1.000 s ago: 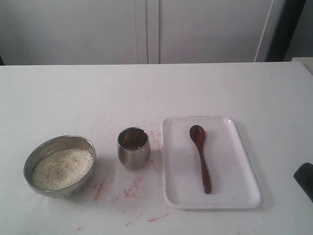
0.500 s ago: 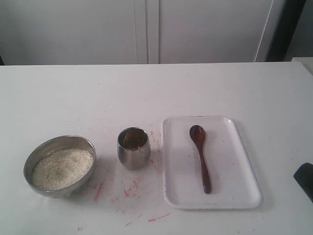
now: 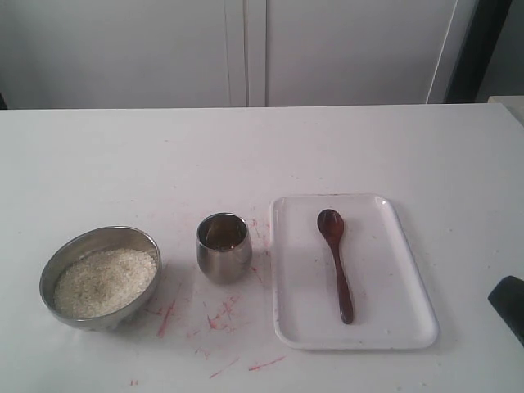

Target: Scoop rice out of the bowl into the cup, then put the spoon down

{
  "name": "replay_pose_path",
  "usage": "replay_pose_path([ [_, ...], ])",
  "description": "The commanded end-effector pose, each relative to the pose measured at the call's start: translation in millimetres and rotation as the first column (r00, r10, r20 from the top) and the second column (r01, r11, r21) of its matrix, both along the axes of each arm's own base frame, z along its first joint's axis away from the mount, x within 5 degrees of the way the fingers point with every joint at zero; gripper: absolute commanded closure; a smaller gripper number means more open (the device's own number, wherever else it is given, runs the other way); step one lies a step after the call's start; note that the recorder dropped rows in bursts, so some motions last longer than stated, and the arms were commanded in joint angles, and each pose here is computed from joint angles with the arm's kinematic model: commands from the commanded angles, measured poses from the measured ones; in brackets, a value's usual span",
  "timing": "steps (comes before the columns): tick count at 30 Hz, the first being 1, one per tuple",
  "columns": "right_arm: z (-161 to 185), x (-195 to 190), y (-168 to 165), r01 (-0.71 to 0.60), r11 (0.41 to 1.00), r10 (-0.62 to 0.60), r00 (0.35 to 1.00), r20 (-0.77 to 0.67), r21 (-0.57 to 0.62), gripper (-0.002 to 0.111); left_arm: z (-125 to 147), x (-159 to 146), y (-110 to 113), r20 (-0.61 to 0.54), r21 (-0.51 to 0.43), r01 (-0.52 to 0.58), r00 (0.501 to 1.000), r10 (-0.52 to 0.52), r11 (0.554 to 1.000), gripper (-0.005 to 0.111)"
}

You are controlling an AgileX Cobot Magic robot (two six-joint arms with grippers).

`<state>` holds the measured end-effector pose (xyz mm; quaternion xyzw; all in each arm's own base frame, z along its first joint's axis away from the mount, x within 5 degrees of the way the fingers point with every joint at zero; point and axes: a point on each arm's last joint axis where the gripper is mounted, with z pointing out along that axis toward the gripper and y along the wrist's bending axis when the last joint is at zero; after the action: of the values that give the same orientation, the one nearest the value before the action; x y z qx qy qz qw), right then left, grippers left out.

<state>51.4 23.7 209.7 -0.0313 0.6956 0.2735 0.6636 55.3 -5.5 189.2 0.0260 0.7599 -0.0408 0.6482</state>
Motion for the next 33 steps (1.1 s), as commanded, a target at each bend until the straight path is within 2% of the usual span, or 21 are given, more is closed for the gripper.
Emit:
replay_pose_path([
  [1, -6, 0, 1, -0.002, 0.984, 0.008, 0.999, 0.031, -0.178, 0.108, 2, 0, 0, 0.006, -0.012, -0.001, 1.0, 0.001, 1.0, 0.092],
  [6, -13, -1, 0, -0.002, 0.938, 0.012, 1.0, 0.029, -0.346, 0.108, 2, 0, 0, 0.006, -0.012, -0.001, 1.0, 0.001, 1.0, 0.092],
  [18, -20, 0, -4, 0.018, 0.88, -0.021, 1.0, 0.0, -0.474, 0.108, 2, 0, 0, 0.006, -0.012, -0.001, 1.0, 0.001, 1.0, 0.092],
  [23, -23, 2, -12, 0.14, 0.876, -0.176, 0.984, -0.037, -0.461, 0.108, 2, 0, 0, 0.006, -0.012, -0.001, 1.0, 0.001, 1.0, 0.092],
  [33, -23, 3, -22, 0.298, 0.838, -0.354, 0.934, -0.039, -0.457, 0.108, 2, 0, 0, 0.006, -0.012, -0.001, 1.0, 0.001, 1.0, 0.092],
])
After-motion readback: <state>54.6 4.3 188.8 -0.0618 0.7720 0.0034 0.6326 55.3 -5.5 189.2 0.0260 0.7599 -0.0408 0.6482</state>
